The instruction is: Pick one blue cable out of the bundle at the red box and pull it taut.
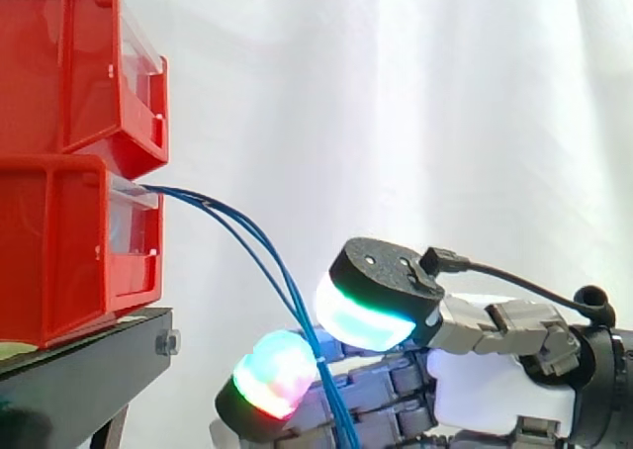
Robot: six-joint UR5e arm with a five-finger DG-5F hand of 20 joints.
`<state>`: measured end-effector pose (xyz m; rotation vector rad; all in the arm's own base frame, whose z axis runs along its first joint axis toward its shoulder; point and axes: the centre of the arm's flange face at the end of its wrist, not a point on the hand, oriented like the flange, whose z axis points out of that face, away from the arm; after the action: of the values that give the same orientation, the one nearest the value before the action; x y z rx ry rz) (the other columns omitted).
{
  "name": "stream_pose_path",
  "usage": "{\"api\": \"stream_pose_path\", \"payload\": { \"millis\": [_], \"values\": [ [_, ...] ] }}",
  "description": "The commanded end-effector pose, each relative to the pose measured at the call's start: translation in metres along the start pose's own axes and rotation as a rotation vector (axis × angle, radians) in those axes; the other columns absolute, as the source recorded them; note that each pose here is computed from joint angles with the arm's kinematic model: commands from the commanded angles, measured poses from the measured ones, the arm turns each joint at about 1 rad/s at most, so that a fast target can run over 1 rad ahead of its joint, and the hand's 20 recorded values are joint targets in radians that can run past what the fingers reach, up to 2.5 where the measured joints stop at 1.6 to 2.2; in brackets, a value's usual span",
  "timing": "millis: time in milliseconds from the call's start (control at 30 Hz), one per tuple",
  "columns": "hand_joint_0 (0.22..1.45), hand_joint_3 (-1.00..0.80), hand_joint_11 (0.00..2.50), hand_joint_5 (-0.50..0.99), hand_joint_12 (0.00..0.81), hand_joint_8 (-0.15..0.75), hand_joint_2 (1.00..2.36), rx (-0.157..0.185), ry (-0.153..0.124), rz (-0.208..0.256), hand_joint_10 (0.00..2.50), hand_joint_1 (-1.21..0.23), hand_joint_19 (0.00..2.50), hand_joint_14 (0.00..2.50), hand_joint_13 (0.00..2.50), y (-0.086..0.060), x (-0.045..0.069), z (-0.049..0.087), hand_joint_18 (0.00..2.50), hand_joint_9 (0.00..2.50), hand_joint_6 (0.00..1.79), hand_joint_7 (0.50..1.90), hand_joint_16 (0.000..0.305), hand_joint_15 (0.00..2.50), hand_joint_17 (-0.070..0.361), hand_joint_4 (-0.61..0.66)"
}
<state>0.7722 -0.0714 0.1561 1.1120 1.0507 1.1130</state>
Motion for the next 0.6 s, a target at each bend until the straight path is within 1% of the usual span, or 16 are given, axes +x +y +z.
{"api": "stream_pose_path", "payload": {
  "millis": [0, 67, 100, 167, 233, 433, 467, 567],
  "values": [
    [0.61, -0.33, 0.07, -0.15, 0.374, 0.309, 1.01, -0.034, -0.002, -0.032, 0.0, -0.74, 0.19, 0.0, 0.1, 0.0066, 0.0066, 0.0053, 0.1, 0.26, 0.57, 1.15, 0.059, 0.12, 0.133, 0.26],
    [0.61, -0.29, 0.07, -0.16, 0.373, 0.309, 1.02, -0.037, -0.002, -0.037, 0.0, -0.74, 0.18, 0.0, 0.11, 0.007, 0.0076, 0.0056, 0.11, 0.26, 0.63, 1.1, 0.059, 0.12, 0.132, 0.25],
    [0.62, -0.27, 0.07, -0.16, 0.372, 0.31, 1.02, -0.037, -0.001, -0.037, 0.0, -0.74, 0.18, 0.0, 0.11, 0.007, 0.0078, 0.0056, 0.11, 0.27, 0.67, 1.04, 0.059, 0.12, 0.132, 0.25],
    [0.62, -0.26, 0.07, -0.17, 0.373, 0.31, 1.02, -0.033, 0.002, -0.037, 0.0, -0.74, 0.19, 0.0, 0.11, 0.0066, 0.0079, 0.0051, 0.12, 0.27, 0.71, 0.98, 0.059, 0.12, 0.132, 0.25],
    [0.63, -0.25, 0.08, -0.18, 0.373, 0.312, 1.02, -0.036, 0.0, -0.036, 0.0, -0.74, 0.18, 0.0, 0.12, 0.0069, 0.0078, 0.0054, 0.13, 0.27, 0.75, 0.94, 0.059, 0.12, 0.132, 0.24],
    [0.63, -0.24, 0.09, -0.18, 0.374, 0.313, 1.02, -0.037, -0.001, -0.035, 0.0, -0.74, 0.19, 0.0, 0.13, 0.0071, 0.0088, 0.0055, 0.14, 0.28, 0.77, 0.9, 0.059, 0.12, 0.132, 0.25],
    [0.62, -0.25, 0.09, -0.18, 0.374, 0.313, 1.02, -0.037, 0.002, -0.035, 0.0, -0.74, 0.2, 0.0, 0.13, 0.0071, 0.0091, 0.0055, 0.14, 0.28, 0.76, 0.91, 0.059, 0.12, 0.132, 0.25],
    [0.59, -0.32, 0.09, -0.17, 0.376, 0.314, 1.01, -0.038, 0.003, -0.033, 0.0, -0.72, 0.21, 0.0, 0.12, 0.007, 0.007, 0.0056, 0.12, 0.28, 0.67, 1.01, 0.059, 0.13, 0.132, 0.27]
  ]
}}
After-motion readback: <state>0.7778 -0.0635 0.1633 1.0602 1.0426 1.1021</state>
